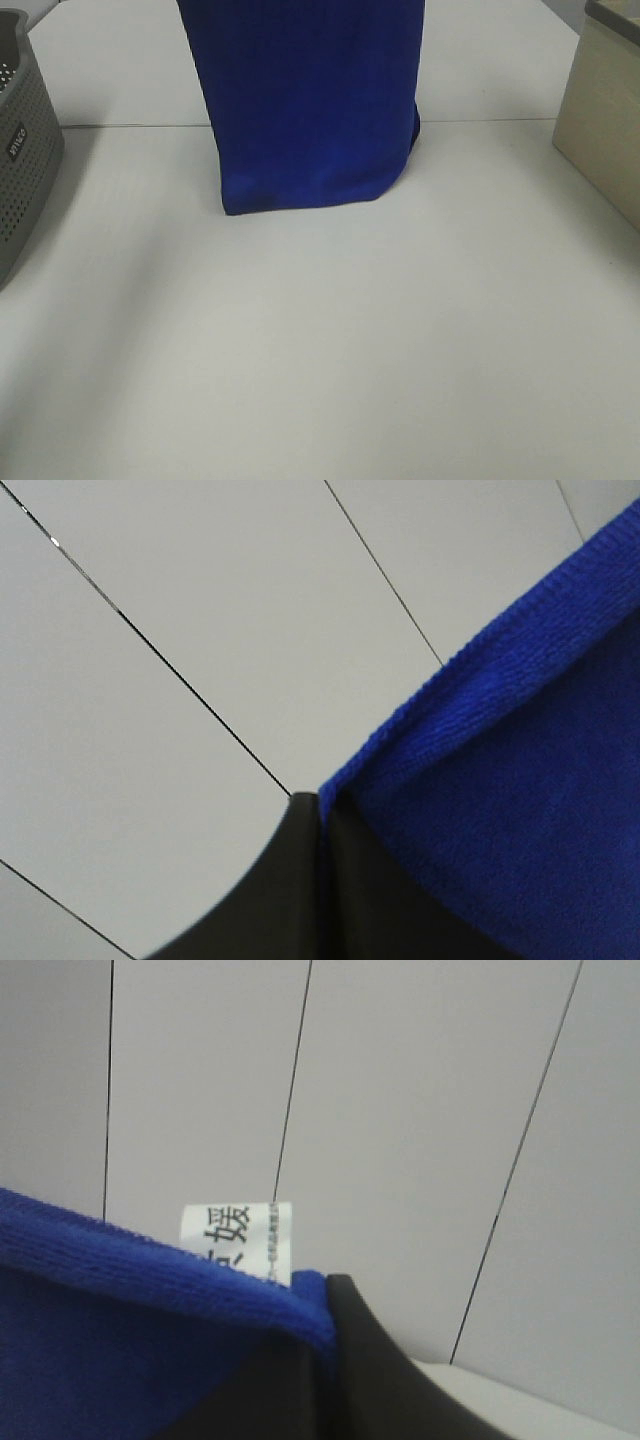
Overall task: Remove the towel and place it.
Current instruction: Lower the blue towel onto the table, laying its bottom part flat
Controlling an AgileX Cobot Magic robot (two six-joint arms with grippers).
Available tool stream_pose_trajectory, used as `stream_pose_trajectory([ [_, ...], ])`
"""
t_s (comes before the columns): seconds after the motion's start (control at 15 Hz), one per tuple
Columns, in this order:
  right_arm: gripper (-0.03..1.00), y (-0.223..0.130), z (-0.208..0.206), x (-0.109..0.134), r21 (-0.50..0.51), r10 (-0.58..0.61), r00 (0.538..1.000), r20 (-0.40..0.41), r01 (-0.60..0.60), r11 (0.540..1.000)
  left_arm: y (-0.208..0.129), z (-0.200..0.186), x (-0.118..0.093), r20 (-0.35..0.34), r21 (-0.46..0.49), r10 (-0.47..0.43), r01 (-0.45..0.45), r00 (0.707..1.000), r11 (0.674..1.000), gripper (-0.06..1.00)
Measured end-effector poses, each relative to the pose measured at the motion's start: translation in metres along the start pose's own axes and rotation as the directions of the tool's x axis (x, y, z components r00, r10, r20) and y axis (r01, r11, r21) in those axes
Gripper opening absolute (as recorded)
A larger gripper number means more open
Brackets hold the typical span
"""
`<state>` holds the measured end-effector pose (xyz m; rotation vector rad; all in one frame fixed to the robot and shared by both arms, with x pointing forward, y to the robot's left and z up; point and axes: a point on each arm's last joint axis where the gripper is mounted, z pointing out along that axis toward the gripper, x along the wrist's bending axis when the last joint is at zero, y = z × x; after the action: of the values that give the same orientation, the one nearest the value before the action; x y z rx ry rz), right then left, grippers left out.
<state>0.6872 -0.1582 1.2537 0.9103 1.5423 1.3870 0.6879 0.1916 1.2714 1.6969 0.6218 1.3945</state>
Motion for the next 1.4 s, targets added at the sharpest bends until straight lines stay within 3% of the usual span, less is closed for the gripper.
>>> stream_pose_trajectory([
  [0.2,0.02,0.0,0.011,-0.012,-0.072,0.042,0.999,0.019,-0.041,0.997,0.002,0.008,0.003,-0.082,-0.095,0.048,-0.056,0.995,0.994,0.0],
  [0.53,0.02,0.0,0.011,-0.012,-0.056,0.062,0.998,0.001,-0.062,0.997,0.003,0.01,0.003,-0.11,-0.117,0.089,-0.101,0.99,0.988,0.0],
  [1.0,0.02,-0.022,0.005,-0.004,0.223,0.071,0.993,-0.095,-0.049,0.974,-0.021,0.01,-0.015,0.12,0.117,0.092,-0.106,0.989,0.987,0.0],
  [1.33,0.02,-0.012,-0.023,0.006,0.372,0.12,0.974,-0.193,-0.04,0.928,-0.031,-0.005,-0.025,0.291,0.289,0.044,-0.131,0.956,0.948,0.0],
  [1.4,0.02,-0.017,-0.027,0.01,0.434,0.142,0.964,-0.224,-0.032,0.9,-0.03,-0.012,-0.025,0.325,0.326,0.024,-0.136,0.945,0.935,0.0],
])
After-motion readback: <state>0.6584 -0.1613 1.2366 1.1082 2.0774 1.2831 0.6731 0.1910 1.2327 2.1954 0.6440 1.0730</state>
